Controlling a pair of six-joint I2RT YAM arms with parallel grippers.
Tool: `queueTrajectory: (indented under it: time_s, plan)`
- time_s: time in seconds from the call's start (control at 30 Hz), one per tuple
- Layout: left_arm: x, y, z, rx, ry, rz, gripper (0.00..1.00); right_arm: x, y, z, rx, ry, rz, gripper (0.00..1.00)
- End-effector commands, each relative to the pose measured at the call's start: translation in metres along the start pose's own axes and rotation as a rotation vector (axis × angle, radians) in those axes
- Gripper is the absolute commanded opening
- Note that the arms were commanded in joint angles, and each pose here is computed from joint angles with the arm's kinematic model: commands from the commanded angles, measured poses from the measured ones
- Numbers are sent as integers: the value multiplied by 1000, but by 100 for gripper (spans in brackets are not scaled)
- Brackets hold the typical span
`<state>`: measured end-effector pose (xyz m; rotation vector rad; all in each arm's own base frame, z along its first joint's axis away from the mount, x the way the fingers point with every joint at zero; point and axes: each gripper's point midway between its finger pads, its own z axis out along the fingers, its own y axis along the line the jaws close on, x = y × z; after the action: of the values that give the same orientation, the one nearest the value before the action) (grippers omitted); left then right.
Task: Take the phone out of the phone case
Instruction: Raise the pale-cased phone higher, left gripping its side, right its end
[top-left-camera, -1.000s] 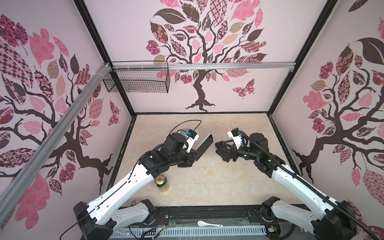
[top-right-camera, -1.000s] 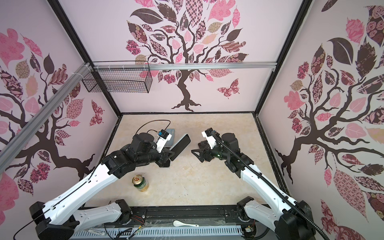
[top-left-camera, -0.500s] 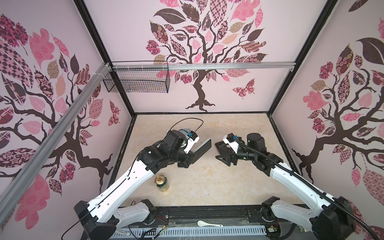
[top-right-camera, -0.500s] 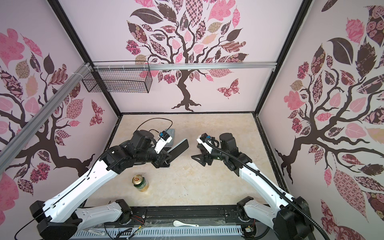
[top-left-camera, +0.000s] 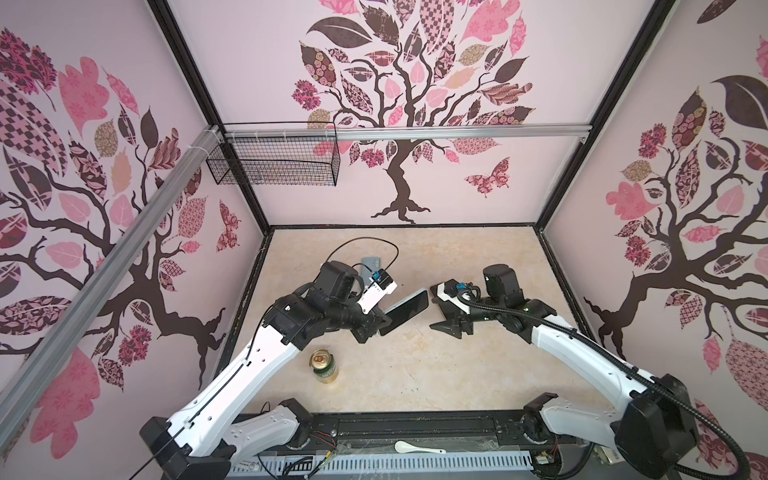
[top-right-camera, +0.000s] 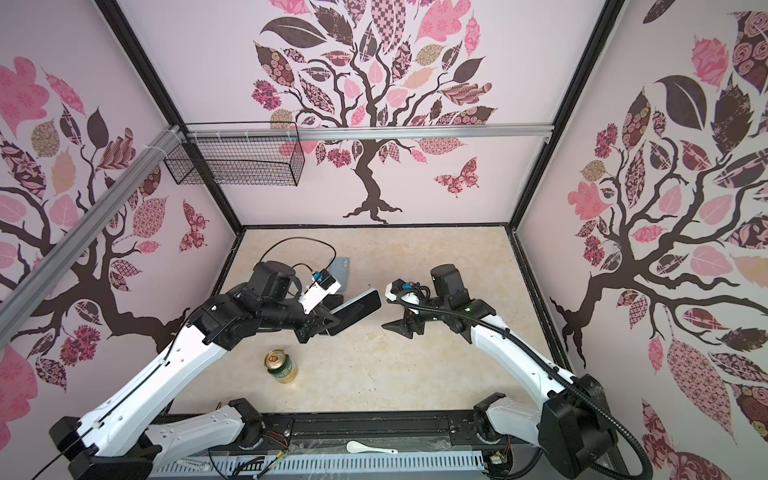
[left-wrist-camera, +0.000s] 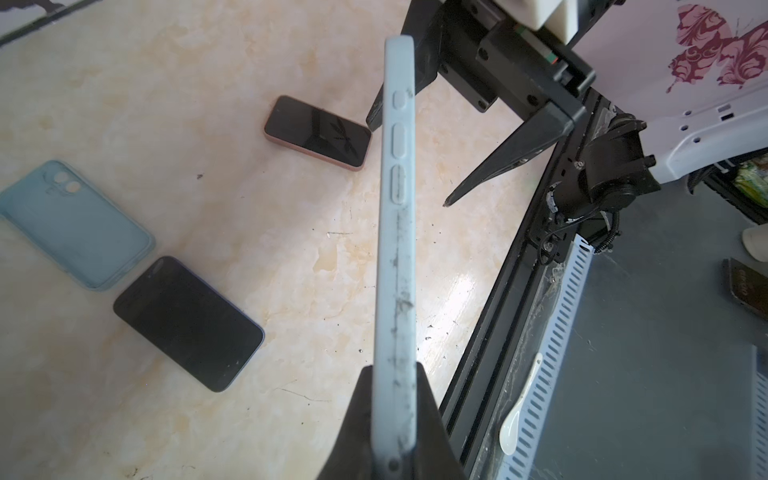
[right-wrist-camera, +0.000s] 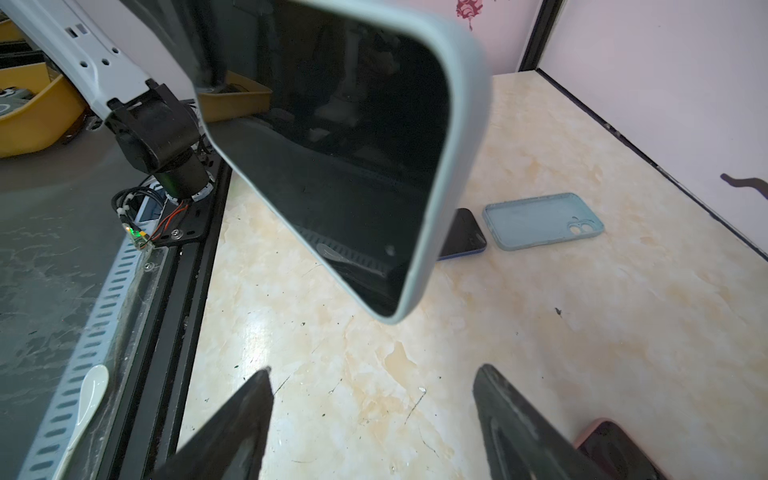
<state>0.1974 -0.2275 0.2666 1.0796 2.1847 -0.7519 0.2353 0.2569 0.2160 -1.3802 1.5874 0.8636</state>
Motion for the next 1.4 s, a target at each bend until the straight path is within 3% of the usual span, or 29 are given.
queueTrajectory:
  time_s: [0.0,0.2,0.5,0.73,1.0,1.37]
  plan:
    - [-15,-22,-13,169,-89,84,0,-14,14,-2,-98,-22,-68,79]
    - [-8,-35,-15,234,-97,159,0,-18,32,-6,-160,-33,-87,73]
    - [0,-38,-11,269,-91,249,0,-21,44,-17,-205,93,-128,69]
    - [3,-40,-17,322,-86,271,0,-27,55,-27,-209,73,-151,67]
    - [11,-42,-17,362,-8,283,0,-26,54,-28,-205,107,-180,54]
    - [8,-41,-21,344,-7,291,0,-19,65,-23,-240,166,-210,47]
